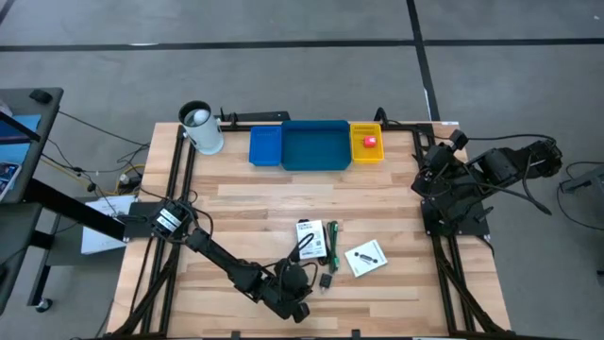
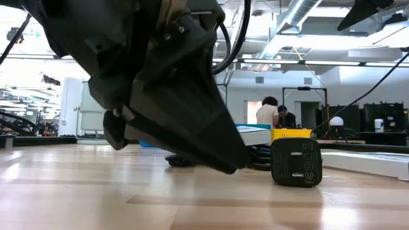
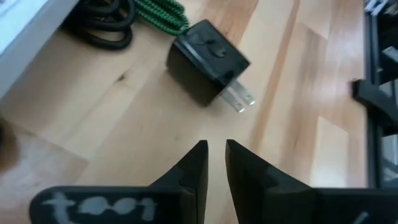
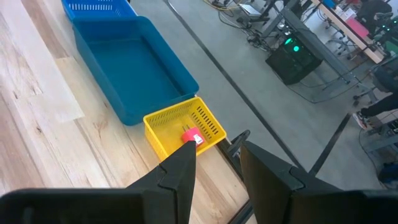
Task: Pick and place items into bin
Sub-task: Put the black charger adapter into the yellow basket
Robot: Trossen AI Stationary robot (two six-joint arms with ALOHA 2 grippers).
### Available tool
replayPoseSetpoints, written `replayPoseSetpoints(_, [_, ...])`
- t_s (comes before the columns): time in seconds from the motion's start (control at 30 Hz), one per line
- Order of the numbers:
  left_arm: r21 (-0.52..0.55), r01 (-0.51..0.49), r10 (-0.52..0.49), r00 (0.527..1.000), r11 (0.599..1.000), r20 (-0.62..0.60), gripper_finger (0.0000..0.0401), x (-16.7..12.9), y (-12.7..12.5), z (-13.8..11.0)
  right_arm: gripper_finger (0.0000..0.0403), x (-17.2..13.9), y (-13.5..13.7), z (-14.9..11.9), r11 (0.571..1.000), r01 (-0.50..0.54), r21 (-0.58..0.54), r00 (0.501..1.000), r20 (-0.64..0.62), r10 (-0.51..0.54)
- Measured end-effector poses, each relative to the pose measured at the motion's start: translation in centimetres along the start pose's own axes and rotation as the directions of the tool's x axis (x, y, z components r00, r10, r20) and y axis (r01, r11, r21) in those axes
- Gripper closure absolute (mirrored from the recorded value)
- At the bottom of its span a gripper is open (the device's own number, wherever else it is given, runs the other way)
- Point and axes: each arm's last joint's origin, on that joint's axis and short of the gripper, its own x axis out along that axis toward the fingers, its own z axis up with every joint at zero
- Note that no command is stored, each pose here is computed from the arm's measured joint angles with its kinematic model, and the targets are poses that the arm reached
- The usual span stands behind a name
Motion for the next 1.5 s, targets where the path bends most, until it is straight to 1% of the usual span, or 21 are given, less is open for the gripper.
replayPoseSetpoints(0.1, [-0.016, 0.017, -0.016, 1.000, 1.000, 0.013, 0.0357, 0.0, -0.1, 0.2, 0.0283, 0.0, 0.0, 0.0, 1.000, 0.000, 0.000, 1.000, 0.000, 0.000])
replayPoseSetpoints(0.4, [-0.024, 0.004, -0.004, 1.000, 1.000, 0.008, 0.0357, 0.2, 0.1, 0.4, 0.0283, 0.0, 0.0, 0.0, 1.000, -0.004, -0.001, 1.000, -0.002, 0.004])
replayPoseSetpoints(0.5, [-0.023, 0.002, -0.002, 1.000, 1.000, 0.002, 0.0357, 0.2, 0.2, 0.4, 0.0283, -0.1, 0.3, 0.0, 0.998, -0.058, -0.025, 0.998, -0.017, 0.058])
replayPoseSetpoints(0.57, [-0.019, 0.005, -0.005, 1.000, 1.000, -0.018, 0.0357, 0.2, 0.2, 0.3, 0.0283, -0.3, 0.8, 0.1, 0.985, -0.153, -0.080, 0.988, -0.031, 0.151])
replayPoseSetpoints(0.63, [-0.014, 0.008, -0.009, 0.999, 1.000, -0.042, 0.0357, 0.2, 0.3, 0.2, 0.0283, -0.7, 1.5, 0.3, 0.950, -0.279, -0.141, 0.960, -0.041, 0.276])
replayPoseSetpoints(0.73, [-0.012, 0.008, -0.009, 0.997, 1.000, -0.071, 0.0358, 0.0, 0.3, 0.1, 0.0283, -1.3, 2.5, 0.8, 0.877, -0.438, -0.196, 0.897, -0.027, 0.442])
replayPoseSetpoints(0.8, [-0.012, 0.014, -0.015, 0.996, 1.000, -0.088, 0.0358, -0.5, 0.2, 0.4, 0.0283, -1.7, 3.2, 1.2, 0.839, -0.501, -0.212, 0.859, -0.006, 0.512])
replayPoseSetpoints(0.87, [-0.016, 0.013, -0.014, 0.996, 1.000, -0.093, 0.0358, -1.6, -0.1, 1.1, 0.0283, -1.9, 4.1, 1.7, 0.807, -0.538, -0.244, 0.831, 0.006, 0.556])
replayPoseSetpoints(0.97, [0.001, 0.000, 0.000, 0.997, 1.000, -0.081, 0.0358, -4.2, -0.5, 2.6, 0.0283, -1.9, 5.9, 2.3, 0.745, -0.567, -0.351, 0.801, -0.023, 0.598])
replayPoseSetpoints(1.07, [0.038, -0.041, 0.042, 0.998, 0.998, -0.047, 0.0358, -7.5, -0.7, 4.1, 0.0283, -1.5, 7.8, 2.5, 0.657, -0.576, -0.485, 0.784, -0.101, 0.613])
replayPoseSetpoints(1.13, [0.061, -0.073, 0.074, 0.997, 0.995, -0.023, 0.0358, -9.8, -0.6, 5.1, 0.0283, -1.0, 9.5, 2.7, 0.604, -0.557, -0.570, 0.795, -0.154, 0.587])
replayPoseSetpoints(1.23, [0.080, -0.111, 0.110, 0.994, 0.991, 0.016, 0.0358, -12.8, -0.3, 6.4, 0.0283, 0.0, 12.0, 2.9, 0.533, -0.480, -0.697, 0.842, -0.195, 0.503])
replayPoseSetpoints(1.3, [0.086, -0.110, 0.107, 0.993, 0.990, 0.042, 0.0358, -14.5, -0.2, 7.2, 0.0283, 0.8, 13.6, 2.9, 0.493, -0.417, -0.764, 0.879, -0.200, 0.433])
replayPoseSetpoints(1.33, [0.095, -0.109, 0.105, 0.993, 0.989, 0.051, 0.0358, -15.3, -0.1, 7.5, 0.0283, 1.1, 14.4, 3.0, 0.497, -0.392, -0.774, 0.893, -0.189, 0.409])
replayPoseSetpoints(1.37, [0.107, -0.109, 0.103, 0.993, 0.988, 0.056, 0.0358, -16.0, 0.0, 7.8, 0.0283, 1.4, 15.4, 3.3, 0.529, -0.377, -0.760, 0.901, -0.168, 0.401])
replayPoseSetpoints(1.4, [0.117, -0.106, 0.100, 0.993, 0.987, 0.063, 0.0358, -16.7, 0.1, 8.0, 0.0283, 1.7, 16.2, 3.7, 0.573, -0.375, -0.729, 0.903, -0.146, 0.405])
replayPoseSetpoints(1.43, [0.125, -0.103, 0.095, 0.993, 0.987, 0.069, 0.0358, -17.2, 0.1, 8.3, 0.0283, 1.8, 16.9, 4.3, 0.619, -0.387, -0.684, 0.897, -0.122, 0.426])
replayPoseSetpoints(1.47, [0.138, -0.099, 0.090, 0.993, 0.985, 0.070, 0.0358, -17.7, 0.2, 8.4, 0.0283, 1.8, 17.5, 5.0, 0.650, -0.413, -0.638, 0.881, -0.098, 0.464])
replayPoseSetpoints(1.5, [0.153, -0.097, 0.087, 0.994, 0.983, 0.069, 0.0358, -18.2, 0.3, 8.5, 0.0283, 1.6, 18.1, 5.8, 0.665, -0.445, -0.600, 0.858, -0.074, 0.508])
